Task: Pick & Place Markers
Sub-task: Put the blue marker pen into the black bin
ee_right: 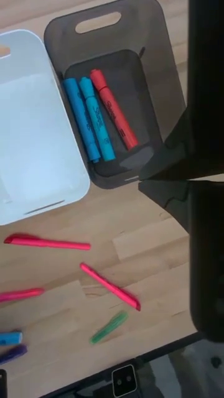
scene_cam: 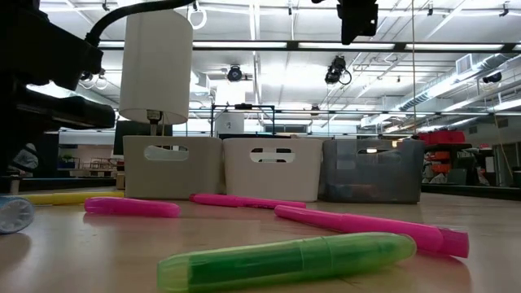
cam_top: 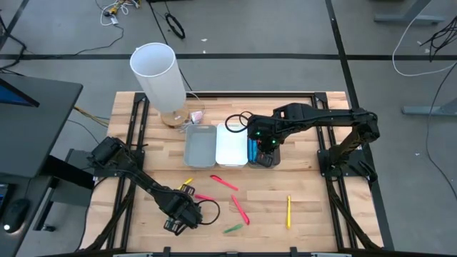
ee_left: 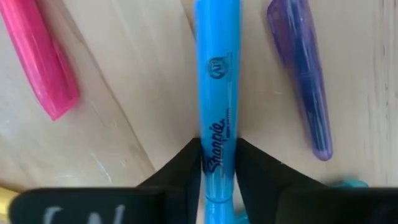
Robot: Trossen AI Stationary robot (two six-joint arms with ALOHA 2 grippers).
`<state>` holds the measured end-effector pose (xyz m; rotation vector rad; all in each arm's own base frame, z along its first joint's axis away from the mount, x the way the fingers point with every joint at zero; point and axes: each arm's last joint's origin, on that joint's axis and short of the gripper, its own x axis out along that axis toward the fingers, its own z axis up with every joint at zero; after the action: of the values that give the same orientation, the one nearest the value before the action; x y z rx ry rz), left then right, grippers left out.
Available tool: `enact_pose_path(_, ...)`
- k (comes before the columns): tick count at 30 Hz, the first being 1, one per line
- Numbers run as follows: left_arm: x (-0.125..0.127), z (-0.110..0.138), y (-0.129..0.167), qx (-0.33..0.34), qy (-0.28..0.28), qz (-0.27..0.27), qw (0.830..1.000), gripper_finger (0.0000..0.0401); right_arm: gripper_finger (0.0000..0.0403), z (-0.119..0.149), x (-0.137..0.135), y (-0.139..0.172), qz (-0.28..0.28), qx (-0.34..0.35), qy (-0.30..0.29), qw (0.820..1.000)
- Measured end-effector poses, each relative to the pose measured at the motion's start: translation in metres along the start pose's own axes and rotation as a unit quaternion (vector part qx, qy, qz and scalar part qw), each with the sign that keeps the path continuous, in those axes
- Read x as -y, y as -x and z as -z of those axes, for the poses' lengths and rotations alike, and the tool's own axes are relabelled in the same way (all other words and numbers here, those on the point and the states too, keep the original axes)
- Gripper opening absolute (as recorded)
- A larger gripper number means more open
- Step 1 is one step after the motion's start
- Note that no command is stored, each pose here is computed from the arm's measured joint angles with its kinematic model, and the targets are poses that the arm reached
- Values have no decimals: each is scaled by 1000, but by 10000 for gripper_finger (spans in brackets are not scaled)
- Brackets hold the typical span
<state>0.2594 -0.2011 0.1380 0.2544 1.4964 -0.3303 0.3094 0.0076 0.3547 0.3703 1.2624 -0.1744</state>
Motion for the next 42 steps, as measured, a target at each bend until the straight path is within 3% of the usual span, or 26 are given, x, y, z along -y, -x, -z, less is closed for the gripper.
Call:
enact_pose_path(5, 0, 0, 0, -1, 11, 1, 1000, 69, 2, 0, -1, 0, -1, 0, -3, 1000)
enact_pose_path(26, -2, 2, 31, 52, 88, 22, 995, 70, 2, 3, -6, 0, -2, -4, 2, 1000)
enact_pose_path(36, -7, 5, 65, 124, 149, 16, 981, 70, 2, 3, -6, -1, -2, -4, 3, 1000)
enact_pose_path(42, -14, 2, 85, 192, 183, 14, 964, 70, 2, 3, -6, -1, -2, -4, 2, 1000)
